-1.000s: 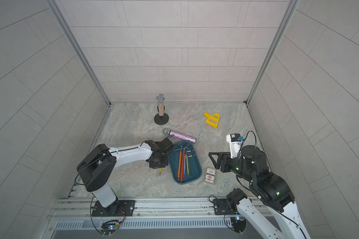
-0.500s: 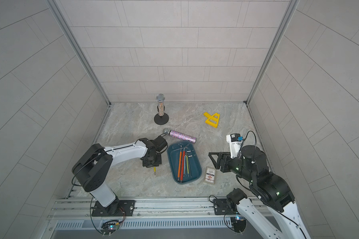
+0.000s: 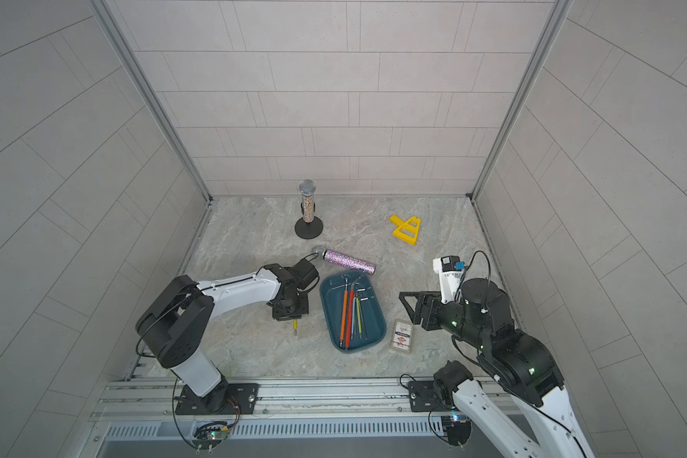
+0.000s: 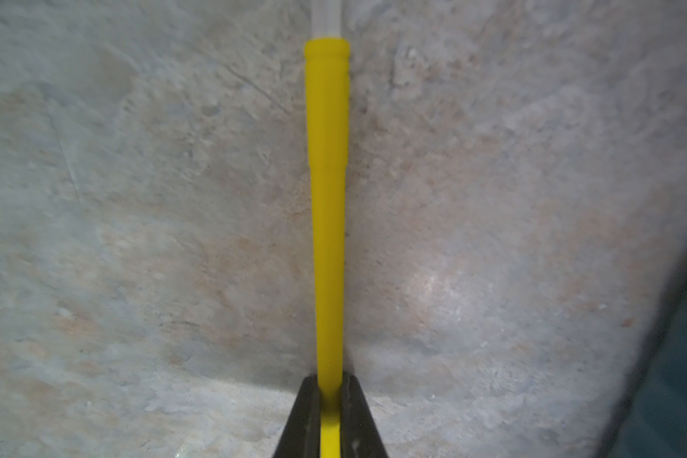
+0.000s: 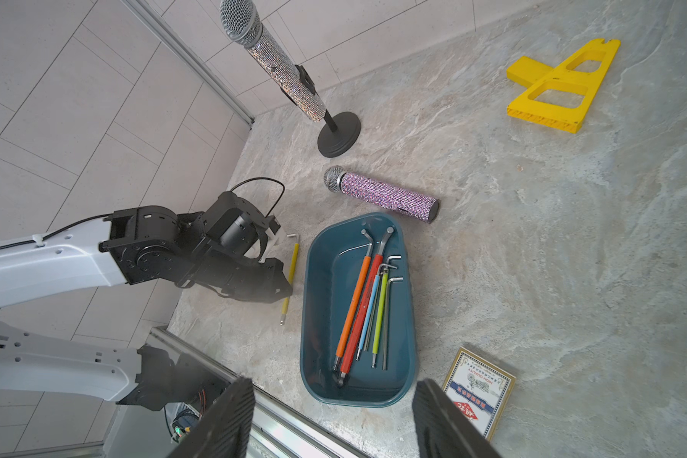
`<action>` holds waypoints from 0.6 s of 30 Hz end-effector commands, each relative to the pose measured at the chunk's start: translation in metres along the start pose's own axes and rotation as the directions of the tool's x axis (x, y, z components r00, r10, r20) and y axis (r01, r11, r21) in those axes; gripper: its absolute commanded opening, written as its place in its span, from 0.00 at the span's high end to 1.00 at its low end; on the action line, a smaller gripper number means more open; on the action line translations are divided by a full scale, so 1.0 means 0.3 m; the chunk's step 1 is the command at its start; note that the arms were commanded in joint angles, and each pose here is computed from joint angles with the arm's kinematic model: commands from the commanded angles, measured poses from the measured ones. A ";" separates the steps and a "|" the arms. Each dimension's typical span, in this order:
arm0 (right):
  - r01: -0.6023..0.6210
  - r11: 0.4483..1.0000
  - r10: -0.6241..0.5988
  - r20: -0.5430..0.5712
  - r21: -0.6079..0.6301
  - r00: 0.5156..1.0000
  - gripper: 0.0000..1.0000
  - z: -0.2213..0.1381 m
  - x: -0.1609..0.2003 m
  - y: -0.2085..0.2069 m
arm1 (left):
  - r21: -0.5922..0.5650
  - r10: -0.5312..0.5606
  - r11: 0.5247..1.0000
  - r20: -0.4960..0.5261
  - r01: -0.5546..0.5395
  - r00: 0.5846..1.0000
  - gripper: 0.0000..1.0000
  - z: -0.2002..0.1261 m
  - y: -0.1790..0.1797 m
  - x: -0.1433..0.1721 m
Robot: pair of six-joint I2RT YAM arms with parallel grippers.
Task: Put the hex key on the desktop into the storage box
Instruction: Place the Allen key in the storage box.
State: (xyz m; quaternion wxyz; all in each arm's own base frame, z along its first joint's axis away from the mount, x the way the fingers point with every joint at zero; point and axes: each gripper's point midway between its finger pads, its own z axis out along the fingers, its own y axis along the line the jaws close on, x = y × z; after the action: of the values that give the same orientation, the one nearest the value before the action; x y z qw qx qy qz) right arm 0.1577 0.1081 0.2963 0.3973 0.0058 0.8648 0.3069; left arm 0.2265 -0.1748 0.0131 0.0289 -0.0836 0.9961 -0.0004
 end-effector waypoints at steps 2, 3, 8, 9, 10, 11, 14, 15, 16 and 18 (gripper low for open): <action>0.005 1.000 -0.005 -0.005 -0.004 1.000 0.31 0.004 0.004 0.002 | -0.005 0.009 1.000 0.045 -0.009 0.999 1.00 -0.078 0.019 -0.012; 0.005 1.000 -0.005 -0.008 -0.006 1.000 0.31 0.006 0.005 0.003 | -0.001 0.011 1.000 0.060 -0.011 0.998 1.00 -0.104 0.018 -0.018; 0.005 1.000 -0.005 -0.004 -0.007 1.000 0.32 0.005 0.002 0.004 | 0.049 0.013 0.999 0.131 -0.020 0.991 1.00 -0.255 -0.008 -0.043; 0.006 1.000 -0.006 -0.005 -0.011 1.000 0.32 0.004 0.003 0.006 | 0.060 0.017 0.998 0.143 -0.025 0.990 1.00 -0.282 -0.019 -0.046; 0.005 1.000 -0.005 -0.005 -0.010 1.000 0.31 0.004 0.003 0.005 | 0.075 0.020 0.997 0.156 -0.032 0.988 1.00 -0.313 -0.034 -0.048; 0.004 1.000 -0.004 -0.005 -0.009 1.000 0.31 0.004 0.003 0.005 | 0.088 0.025 0.995 0.165 -0.040 0.986 1.00 -0.340 -0.048 -0.049; 0.004 1.000 -0.004 -0.001 -0.012 1.000 0.31 0.000 0.002 0.007 | 0.126 0.035 0.990 0.188 -0.060 0.982 1.00 -0.404 -0.099 -0.049; 0.005 1.000 -0.005 0.001 -0.012 1.000 0.31 -0.001 0.001 0.007 | 0.139 0.036 0.988 0.196 -0.064 0.980 1.00 -0.420 -0.117 -0.049; 0.005 1.000 -0.005 0.001 -0.014 1.000 0.31 -0.001 0.000 0.009 | 0.156 0.038 0.985 0.198 -0.069 0.979 1.00 -0.434 -0.137 -0.046; 0.003 1.000 -0.003 0.004 -0.013 1.000 0.32 -0.004 -0.003 0.010 | 0.175 0.044 0.981 0.207 -0.081 0.977 1.00 -0.456 -0.174 -0.042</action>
State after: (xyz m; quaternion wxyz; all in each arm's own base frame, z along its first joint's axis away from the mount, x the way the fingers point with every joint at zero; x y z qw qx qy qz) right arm 0.1576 0.1083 0.2963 0.3970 0.0055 0.8648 0.3075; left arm 0.2459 -0.2225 0.1432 0.1407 -0.0501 0.9846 -0.0905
